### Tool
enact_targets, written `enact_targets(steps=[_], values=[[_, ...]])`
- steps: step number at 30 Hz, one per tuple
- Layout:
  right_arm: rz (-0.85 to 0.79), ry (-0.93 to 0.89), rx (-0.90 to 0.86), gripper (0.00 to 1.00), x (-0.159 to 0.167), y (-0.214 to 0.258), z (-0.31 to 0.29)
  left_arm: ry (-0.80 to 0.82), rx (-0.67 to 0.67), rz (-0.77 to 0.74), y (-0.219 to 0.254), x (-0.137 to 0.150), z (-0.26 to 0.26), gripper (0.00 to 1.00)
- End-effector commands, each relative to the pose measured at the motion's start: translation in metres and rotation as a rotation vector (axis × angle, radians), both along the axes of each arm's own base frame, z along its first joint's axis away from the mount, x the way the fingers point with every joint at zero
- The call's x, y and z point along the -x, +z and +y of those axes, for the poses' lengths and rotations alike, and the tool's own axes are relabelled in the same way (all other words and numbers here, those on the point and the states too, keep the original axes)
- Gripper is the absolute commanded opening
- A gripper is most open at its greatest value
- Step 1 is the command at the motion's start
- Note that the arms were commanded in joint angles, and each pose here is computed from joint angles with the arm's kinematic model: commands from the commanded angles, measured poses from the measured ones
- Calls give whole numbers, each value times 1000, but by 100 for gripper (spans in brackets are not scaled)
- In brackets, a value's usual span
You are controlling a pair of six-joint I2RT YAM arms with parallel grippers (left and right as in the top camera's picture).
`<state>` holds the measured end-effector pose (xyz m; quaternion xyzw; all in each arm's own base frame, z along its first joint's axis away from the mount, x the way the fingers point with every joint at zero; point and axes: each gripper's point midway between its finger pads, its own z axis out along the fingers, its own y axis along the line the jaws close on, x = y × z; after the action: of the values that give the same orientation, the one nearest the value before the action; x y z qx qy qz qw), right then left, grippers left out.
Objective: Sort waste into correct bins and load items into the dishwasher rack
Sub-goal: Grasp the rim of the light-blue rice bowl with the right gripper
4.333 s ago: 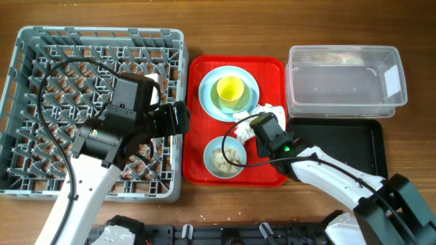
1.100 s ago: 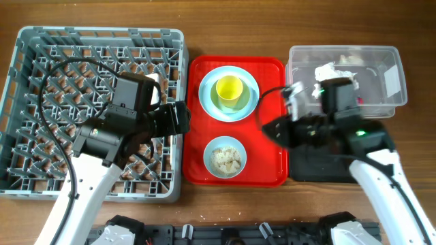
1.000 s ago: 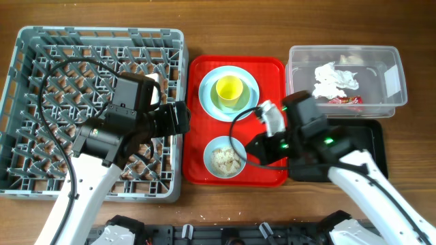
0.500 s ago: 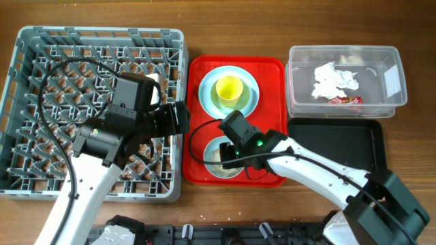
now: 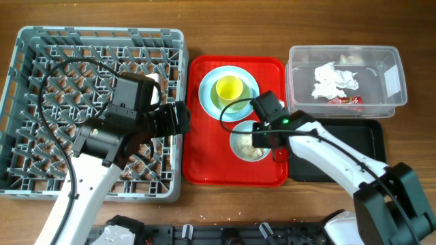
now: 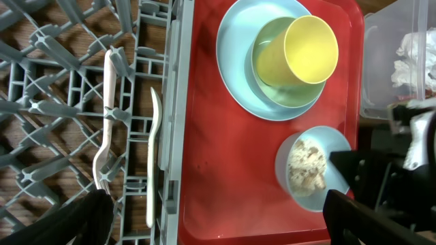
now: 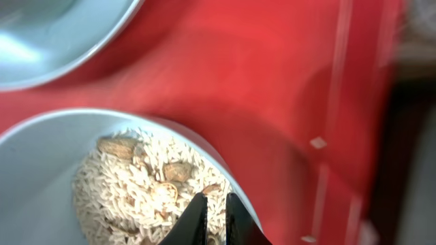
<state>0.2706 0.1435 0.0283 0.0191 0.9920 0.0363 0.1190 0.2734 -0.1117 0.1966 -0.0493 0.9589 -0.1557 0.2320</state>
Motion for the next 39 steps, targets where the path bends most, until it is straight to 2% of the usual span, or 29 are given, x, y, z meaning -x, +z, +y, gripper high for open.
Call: enact_targets(steps=[1,4,6,9,12,18,25,33,36,39], values=[[-106,-3,-1,15,-32,34,-13,11,4,-8,3,-2,0,100],[-144,238,-196,25,-32,80,28,12,4,-8,3,-2,0,100],[-147,300,-270,29,-21,100,38,12,4,-8,3,-2,0,100],[-155,323,-266,34,-6,116,32,12,4,-8,3,-2,0,100],[-77,319,-256,43,16,113,24,12,4,-8,3,-2,0,100],[-49,418,-263,48,32,101,42,11,4,-8,3,-2,0,100],[-37,492,-197,49,41,88,58,11,4,-8,3,-2,0,100],[90,428,-80,47,34,32,58,11,4,-8,3,-2,0,100],[133,426,-63,40,36,18,56,12,4,-8,3,-2,0,100],[157,391,-65,36,39,13,55,11,4,-8,3,-2,0,100]])
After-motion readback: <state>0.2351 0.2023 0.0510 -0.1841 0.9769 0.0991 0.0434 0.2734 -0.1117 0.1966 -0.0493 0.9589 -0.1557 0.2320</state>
